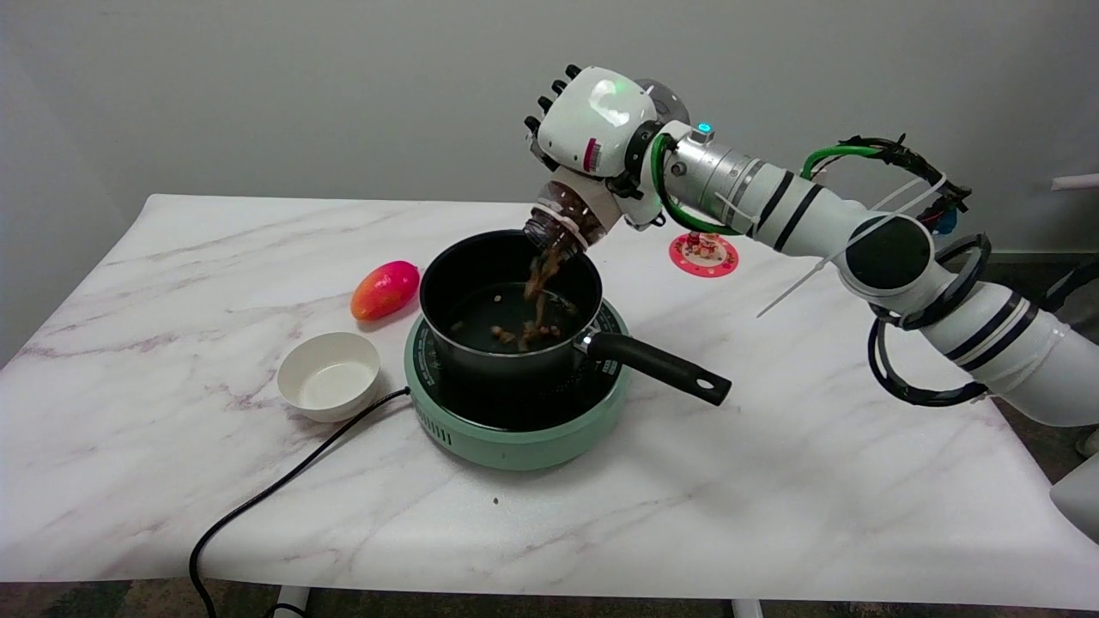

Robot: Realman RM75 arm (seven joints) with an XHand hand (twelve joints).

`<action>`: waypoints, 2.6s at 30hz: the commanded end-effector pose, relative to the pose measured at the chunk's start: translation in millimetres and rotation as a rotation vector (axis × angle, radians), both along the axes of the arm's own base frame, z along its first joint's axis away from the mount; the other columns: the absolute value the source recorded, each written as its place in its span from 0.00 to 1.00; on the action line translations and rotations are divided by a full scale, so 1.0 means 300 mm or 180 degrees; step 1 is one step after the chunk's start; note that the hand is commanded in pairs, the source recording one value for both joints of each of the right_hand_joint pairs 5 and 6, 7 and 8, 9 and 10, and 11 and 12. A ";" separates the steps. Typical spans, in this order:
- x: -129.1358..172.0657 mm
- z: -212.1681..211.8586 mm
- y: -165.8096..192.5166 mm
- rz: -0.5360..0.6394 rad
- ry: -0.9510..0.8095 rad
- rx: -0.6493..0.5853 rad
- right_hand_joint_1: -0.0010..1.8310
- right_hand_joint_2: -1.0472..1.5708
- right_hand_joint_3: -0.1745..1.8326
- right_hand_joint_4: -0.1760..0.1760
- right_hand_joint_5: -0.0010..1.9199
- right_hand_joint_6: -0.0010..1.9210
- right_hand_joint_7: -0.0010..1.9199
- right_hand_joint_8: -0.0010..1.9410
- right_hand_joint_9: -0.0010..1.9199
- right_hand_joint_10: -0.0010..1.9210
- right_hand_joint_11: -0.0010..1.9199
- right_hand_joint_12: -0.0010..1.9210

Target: Pour the contents of the bottle into the soup pot.

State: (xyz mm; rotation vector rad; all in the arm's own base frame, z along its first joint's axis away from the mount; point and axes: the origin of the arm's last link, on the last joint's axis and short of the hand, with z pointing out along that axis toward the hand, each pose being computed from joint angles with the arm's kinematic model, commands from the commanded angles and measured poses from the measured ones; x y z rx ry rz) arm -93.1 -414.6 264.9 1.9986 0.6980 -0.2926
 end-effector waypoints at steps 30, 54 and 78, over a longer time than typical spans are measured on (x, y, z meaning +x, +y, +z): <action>0.110 -0.023 -0.001 0.0210 0.0265 0.0158 0.83 0.55 0.68 0.50 0.81 0.81 0.79 0.78 0.68 0.68 0.57 0.57; 0.081 -0.026 0.005 0.0185 0.0390 0.0163 0.83 0.57 0.65 0.50 0.84 0.84 0.79 0.79 0.68 0.68 0.58 0.58; 0.031 -0.035 0.008 0.0063 0.0421 0.0194 0.83 0.58 0.64 0.50 0.84 0.84 0.80 0.79 0.68 0.68 0.58 0.58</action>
